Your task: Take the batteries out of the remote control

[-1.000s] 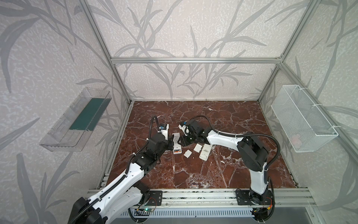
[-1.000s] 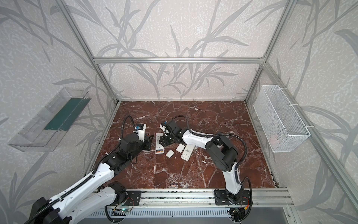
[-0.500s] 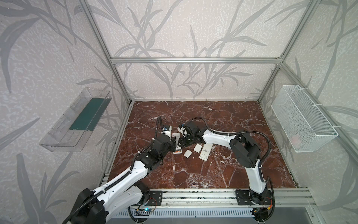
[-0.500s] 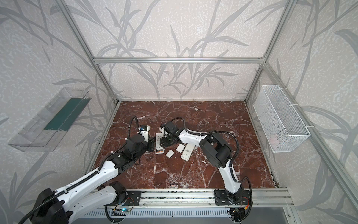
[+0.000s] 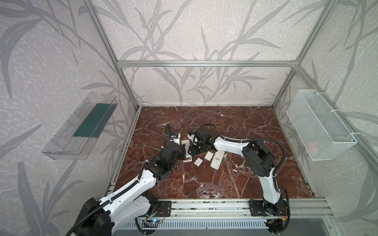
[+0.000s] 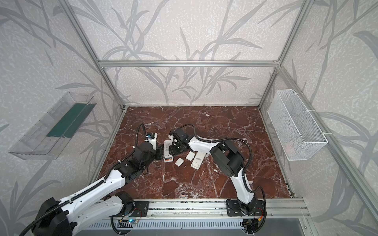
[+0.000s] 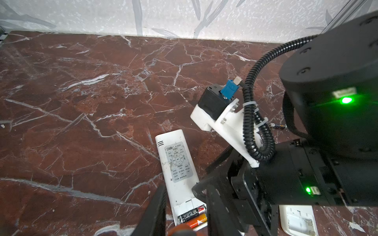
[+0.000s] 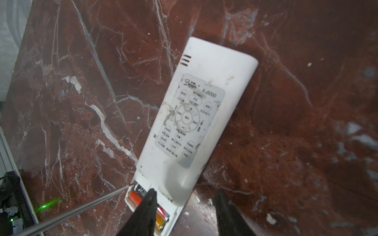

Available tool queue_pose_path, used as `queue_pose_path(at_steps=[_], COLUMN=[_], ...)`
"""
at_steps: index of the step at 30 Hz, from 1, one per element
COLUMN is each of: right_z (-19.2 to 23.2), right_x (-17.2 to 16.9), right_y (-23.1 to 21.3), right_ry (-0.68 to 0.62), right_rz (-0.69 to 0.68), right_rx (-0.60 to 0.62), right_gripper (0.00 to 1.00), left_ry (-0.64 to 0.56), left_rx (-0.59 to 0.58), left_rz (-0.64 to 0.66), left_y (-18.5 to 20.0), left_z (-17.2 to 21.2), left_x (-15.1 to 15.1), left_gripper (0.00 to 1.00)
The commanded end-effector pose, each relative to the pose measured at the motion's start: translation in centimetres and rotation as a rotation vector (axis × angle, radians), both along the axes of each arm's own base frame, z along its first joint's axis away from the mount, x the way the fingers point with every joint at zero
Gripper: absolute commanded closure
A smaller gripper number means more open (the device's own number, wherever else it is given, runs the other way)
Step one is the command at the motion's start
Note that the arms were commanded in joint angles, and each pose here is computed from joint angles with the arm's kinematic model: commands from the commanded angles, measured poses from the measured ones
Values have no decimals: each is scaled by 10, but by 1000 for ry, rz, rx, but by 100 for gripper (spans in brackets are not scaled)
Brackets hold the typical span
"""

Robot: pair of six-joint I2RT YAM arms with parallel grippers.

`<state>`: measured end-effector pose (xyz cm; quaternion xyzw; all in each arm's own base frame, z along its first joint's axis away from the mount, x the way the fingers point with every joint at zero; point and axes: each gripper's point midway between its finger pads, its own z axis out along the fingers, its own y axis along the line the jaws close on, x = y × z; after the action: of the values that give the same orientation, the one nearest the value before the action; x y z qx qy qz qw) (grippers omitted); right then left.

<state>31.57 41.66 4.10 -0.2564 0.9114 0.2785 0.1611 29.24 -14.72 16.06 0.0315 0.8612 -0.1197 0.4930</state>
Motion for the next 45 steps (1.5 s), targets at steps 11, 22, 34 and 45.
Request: queue_pose_path(at_steps=[11,22,34,45], right_z=[-15,-23,-24,-23], right_x=[-5,-32,-48,-50], right_y=[-3,-6,-4,-3], right_ry=[51,124,145,149], right_rz=[12,-1,-8,-10], right_rx=[-37,-10,3,4], right_gripper=[68,82,84,86], left_ry=[35,18,3,44], left_rx=[97,88,24,23], left_rz=[46,61,85,107], left_y=[-4,-5,-5,-3], left_z=[-12,-8,-5,-13], left_x=[-4,-5,-5,-6], left_gripper=[100,100,100,100])
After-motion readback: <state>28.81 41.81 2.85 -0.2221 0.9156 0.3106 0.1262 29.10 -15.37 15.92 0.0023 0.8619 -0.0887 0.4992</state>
